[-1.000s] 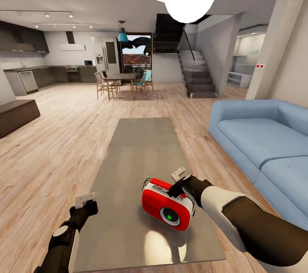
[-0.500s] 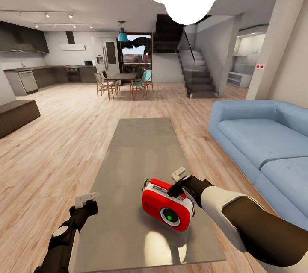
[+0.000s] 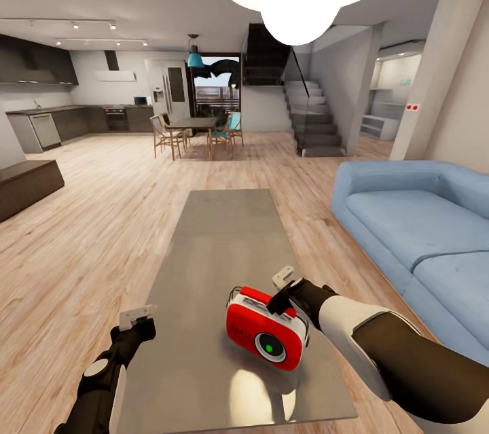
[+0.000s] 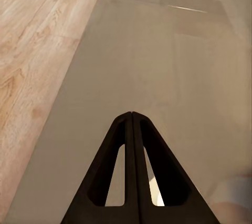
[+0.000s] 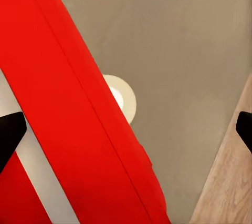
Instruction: Turn on the radio receiver that's on the table in the living room.
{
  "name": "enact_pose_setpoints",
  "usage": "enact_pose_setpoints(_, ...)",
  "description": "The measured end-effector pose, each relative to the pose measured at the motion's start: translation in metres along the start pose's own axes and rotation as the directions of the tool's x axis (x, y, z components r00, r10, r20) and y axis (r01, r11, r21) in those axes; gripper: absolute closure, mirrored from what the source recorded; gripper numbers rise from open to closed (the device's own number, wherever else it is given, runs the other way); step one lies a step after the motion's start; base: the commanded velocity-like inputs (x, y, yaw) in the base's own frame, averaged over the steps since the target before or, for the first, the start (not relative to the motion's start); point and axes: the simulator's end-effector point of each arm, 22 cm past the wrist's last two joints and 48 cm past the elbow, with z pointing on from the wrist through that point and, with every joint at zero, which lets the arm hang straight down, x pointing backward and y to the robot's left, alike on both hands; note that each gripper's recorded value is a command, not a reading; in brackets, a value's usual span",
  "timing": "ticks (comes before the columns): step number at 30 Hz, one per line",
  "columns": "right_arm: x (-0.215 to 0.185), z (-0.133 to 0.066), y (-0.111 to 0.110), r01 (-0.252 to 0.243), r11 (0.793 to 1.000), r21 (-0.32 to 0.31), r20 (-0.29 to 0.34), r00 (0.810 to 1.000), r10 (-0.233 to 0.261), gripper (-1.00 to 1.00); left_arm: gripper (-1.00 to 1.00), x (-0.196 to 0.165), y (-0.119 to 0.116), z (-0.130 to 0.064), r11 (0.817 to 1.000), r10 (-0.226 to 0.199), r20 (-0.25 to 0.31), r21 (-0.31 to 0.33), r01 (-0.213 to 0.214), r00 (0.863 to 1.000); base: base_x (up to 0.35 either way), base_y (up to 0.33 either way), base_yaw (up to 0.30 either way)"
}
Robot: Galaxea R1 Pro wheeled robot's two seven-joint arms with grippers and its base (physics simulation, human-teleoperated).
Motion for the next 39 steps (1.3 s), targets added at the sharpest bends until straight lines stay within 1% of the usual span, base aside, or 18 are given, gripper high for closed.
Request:
enact_pose_setpoints(6, 0.000, 0.000, 0.000, 0.000, 1.000, 0.000, 0.000, 1.000, 0.000, -1.00, 1.00, 0.000, 0.000, 0.000, 1.000, 0.000, 0.000, 0.000, 0.000, 1.000, 0.000, 0.000, 0.000)
enact_pose_setpoints(16, -0.011, -0.014, -0.005, 0.000, 1.000, 0.000, -0.001, 1.000, 0.000, -1.00, 1.00, -0.017, -0.003, -0.006, 1.000, 0.001, 0.000, 0.000, -0.001, 1.000, 0.000, 0.000, 0.000)
enact_pose_setpoints(19, -0.011, -0.014, -0.005, 0.000, 1.000, 0.000, -0.001, 1.000, 0.000, -1.00, 1.00, -0.017, -0.003, -0.006, 1.000, 0.002, 0.000, 0.000, -0.002, 1.000, 0.000, 0.000, 0.000)
enact_pose_setpoints(39, -0.032, -0.040, -0.015, 0.000, 1.000, -0.001, -0.002, 1.000, 0.000, -1.00, 1.00, -0.050, -0.006, -0.019, 1.000, 0.003, -0.001, -0.002, -0.003, 1.000, 0.000, 0.000, 0.000)
